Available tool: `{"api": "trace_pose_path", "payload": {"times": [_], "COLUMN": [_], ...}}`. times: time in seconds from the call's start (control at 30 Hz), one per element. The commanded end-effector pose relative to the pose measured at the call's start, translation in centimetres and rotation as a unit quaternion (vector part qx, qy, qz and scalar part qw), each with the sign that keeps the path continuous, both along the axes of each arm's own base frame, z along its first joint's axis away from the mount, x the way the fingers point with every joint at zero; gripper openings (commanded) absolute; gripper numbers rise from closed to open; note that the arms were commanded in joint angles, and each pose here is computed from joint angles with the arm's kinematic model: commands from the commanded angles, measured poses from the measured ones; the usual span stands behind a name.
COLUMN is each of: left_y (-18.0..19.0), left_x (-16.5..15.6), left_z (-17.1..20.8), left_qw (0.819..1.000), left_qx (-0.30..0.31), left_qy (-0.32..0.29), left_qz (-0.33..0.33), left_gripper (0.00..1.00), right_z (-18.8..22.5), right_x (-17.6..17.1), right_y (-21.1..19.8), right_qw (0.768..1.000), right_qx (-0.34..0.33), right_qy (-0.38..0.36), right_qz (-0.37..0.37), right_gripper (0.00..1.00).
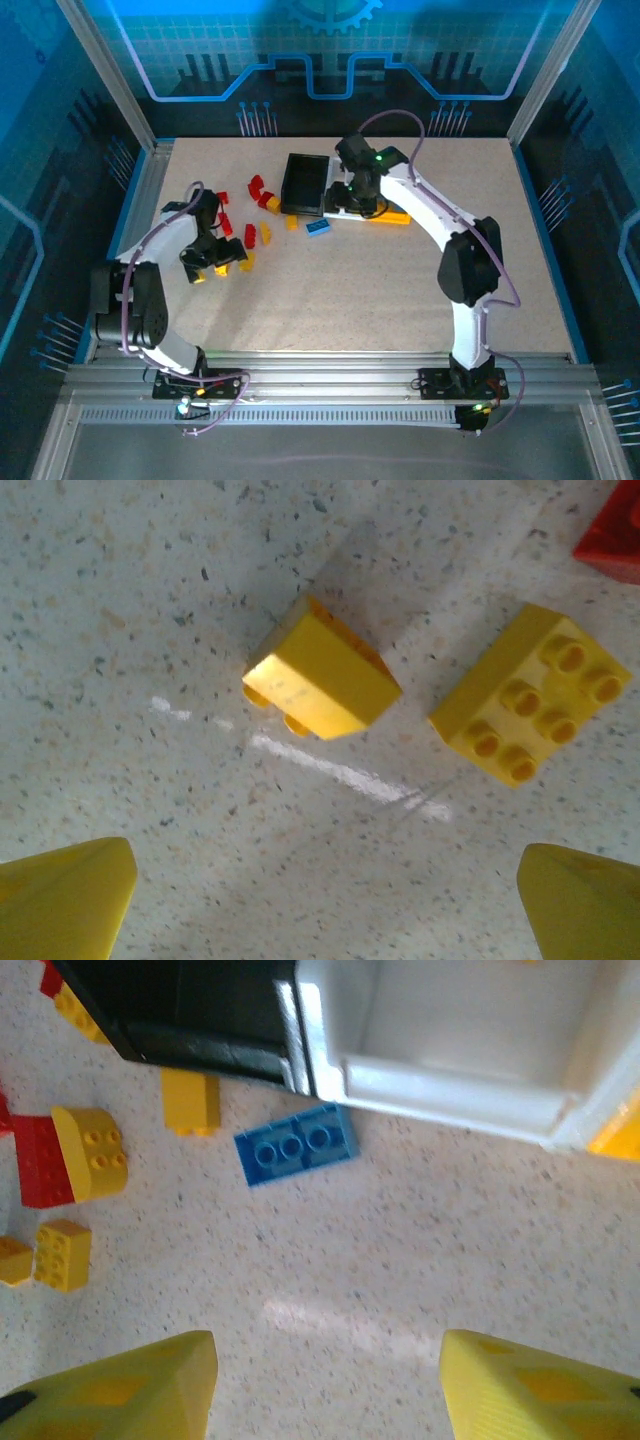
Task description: Sort the legos into containers by color
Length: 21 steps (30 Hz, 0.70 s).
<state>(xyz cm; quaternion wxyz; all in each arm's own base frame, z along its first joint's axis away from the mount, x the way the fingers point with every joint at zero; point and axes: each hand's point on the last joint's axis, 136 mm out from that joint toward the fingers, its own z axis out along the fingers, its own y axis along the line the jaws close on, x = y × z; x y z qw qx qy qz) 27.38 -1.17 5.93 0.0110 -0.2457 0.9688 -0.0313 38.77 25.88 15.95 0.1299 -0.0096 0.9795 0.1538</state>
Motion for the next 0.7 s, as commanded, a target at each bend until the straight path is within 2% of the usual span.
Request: {"api": "trace_pose_path", "payload": {"times": [0.0, 0.3, 0.67], "left_y": [1.2, 1.6, 2.0], "left_x": [1.0, 3.5, 4.4], "left_z": [-0.1, -1.4, -3.3], "left_qw": [0.999, 0.998, 0.996], "left_qx": [0.027, 0.038, 0.039], "left_qy": [0.002, 0.004, 0.025], "left_qz": [-0.035, -0.059, -0.071], "left_gripper": [0.95, 0.80, 0.74], "right_z": [0.9, 0.6, 1.1], "right_x": [-1.3, -3.9, -4.3], "right_y": [-0.7, -3.2, -3.8], "right_qw": [1.000, 1.000, 0.999], "right_qx": [0.016, 0.001, -0.008], "right_qy": [-0.006, -0.001, -0.002], "right_qz": [-0.012, -0.030, -0.043], "right_gripper": [0.62, 0.61, 0.61]}}
